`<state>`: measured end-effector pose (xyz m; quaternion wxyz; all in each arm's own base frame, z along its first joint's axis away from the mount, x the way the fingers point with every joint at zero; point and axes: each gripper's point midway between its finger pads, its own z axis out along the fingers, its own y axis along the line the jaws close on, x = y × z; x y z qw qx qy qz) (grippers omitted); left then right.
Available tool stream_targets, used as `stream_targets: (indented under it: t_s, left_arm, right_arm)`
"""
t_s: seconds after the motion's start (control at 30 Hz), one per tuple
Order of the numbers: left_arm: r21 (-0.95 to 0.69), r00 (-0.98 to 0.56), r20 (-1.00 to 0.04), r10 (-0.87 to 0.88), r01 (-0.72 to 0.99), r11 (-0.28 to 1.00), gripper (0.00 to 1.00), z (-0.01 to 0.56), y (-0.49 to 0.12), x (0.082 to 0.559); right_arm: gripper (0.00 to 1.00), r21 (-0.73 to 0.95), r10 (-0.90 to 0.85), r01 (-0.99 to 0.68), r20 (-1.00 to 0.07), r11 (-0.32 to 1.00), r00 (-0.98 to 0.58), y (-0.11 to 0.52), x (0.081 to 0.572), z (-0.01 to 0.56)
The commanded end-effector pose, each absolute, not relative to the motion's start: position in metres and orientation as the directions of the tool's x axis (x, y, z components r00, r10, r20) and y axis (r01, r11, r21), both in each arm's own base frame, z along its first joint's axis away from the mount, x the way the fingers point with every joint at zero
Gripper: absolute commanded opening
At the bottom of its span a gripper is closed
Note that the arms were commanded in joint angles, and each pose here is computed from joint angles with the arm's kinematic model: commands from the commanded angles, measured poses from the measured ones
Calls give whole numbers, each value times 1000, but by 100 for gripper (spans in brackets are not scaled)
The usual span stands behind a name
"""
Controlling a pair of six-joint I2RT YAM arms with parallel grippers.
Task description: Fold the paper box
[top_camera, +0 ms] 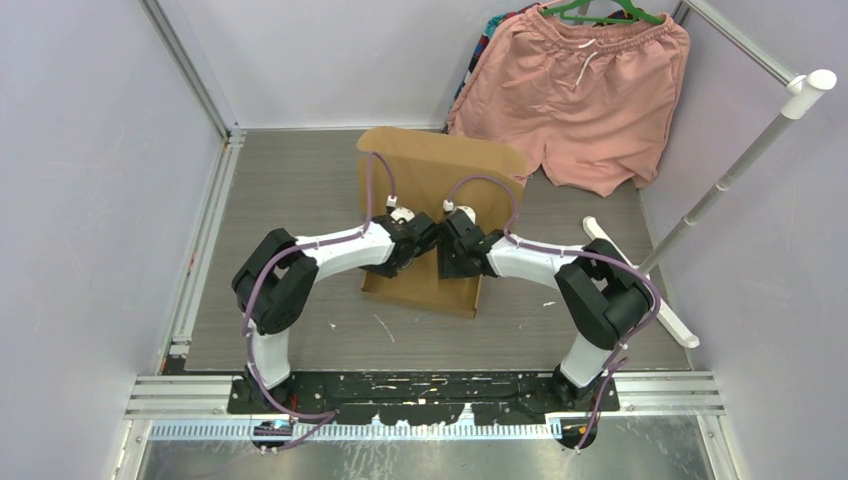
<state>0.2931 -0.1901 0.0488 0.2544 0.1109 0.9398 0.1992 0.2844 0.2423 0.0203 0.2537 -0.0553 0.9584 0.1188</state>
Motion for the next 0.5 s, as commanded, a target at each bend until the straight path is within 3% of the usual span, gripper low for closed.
stream_targets:
  t_s: [0.0, 0.1, 0.37, 0.47]
  left_arm:
    - [471, -827, -471, 307, 58, 880, 37, 48, -186, 299]
    - [476, -824, -478, 304, 48, 878, 39, 48, -185, 299]
    - [459, -780, -560, 278, -12, 889, 31, 61, -181, 307]
    - [455, -769, -578, 272, -27, 890, 23, 63, -181, 311]
  right_arm:
    - [47, 139, -72, -146, -435, 979, -898, 232, 271, -10]
    - [47, 141, -76, -149, -426, 979, -901, 232, 270, -14]
    - [47, 134, -86, -154, -414, 979, -906, 232, 268, -21]
    - [47, 135, -91, -159, -409, 978, -908, 233, 268, -23]
